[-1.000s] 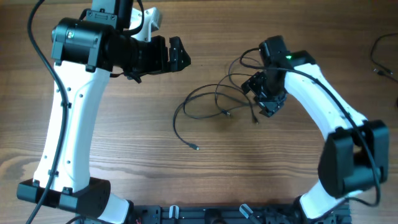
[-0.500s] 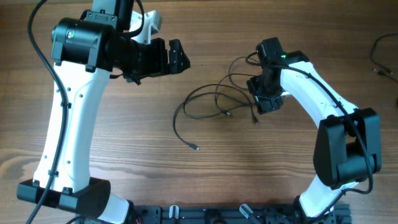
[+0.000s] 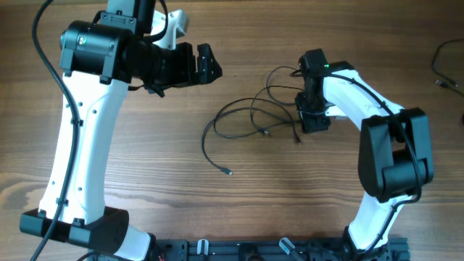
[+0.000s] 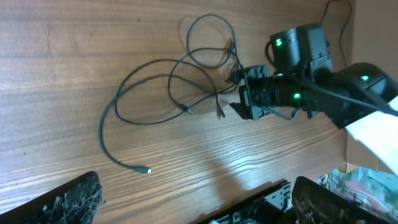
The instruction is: Untangle cables
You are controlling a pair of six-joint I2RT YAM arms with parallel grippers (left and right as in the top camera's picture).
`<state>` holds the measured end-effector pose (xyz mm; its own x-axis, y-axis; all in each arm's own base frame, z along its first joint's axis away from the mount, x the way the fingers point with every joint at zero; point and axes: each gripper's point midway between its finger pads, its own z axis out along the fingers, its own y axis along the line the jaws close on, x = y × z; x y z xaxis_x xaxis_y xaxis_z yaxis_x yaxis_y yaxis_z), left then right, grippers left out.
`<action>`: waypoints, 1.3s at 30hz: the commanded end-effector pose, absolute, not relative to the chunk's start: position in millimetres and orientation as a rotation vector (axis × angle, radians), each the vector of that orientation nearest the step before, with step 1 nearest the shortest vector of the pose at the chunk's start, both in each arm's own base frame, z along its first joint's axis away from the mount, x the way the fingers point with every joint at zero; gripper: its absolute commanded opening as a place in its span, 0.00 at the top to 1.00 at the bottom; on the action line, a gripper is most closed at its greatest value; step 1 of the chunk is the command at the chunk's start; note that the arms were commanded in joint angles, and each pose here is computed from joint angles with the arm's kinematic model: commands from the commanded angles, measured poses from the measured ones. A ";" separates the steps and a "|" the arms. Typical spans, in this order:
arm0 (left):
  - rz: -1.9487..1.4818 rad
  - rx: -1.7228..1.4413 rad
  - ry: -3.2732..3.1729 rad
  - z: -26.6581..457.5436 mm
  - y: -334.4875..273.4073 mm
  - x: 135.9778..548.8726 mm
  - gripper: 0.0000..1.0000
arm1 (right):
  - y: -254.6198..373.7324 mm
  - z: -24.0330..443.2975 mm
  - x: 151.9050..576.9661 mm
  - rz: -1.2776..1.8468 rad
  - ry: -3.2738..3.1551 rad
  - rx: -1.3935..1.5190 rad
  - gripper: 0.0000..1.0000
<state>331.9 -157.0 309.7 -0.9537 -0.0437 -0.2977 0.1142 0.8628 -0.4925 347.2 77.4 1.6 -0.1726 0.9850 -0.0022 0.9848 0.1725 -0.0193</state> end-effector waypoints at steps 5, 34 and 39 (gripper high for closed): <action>-0.742 0.091 2.730 308.0 -158.8 334.7 0.00 | 84.7 -4.7 356.4 -0.045 -2.637 -1.694 0.96; -1.363 0.202 2.635 281.4 -307.4 381.3 0.00 | 118.6 335.2 311.9 -0.790 -3.949 0.763 0.96; -1.514 0.220 2.638 288.1 -327.2 369.0 0.00 | 117.3 324.2 316.1 -0.755 -3.926 0.716 0.96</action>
<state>380.9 -314.3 271.6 -0.9726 0.0617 -0.2243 0.2160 0.5980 -0.7718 312.4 117.6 326.2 -0.5662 -0.0876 -0.8196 -0.4074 0.8941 0.1859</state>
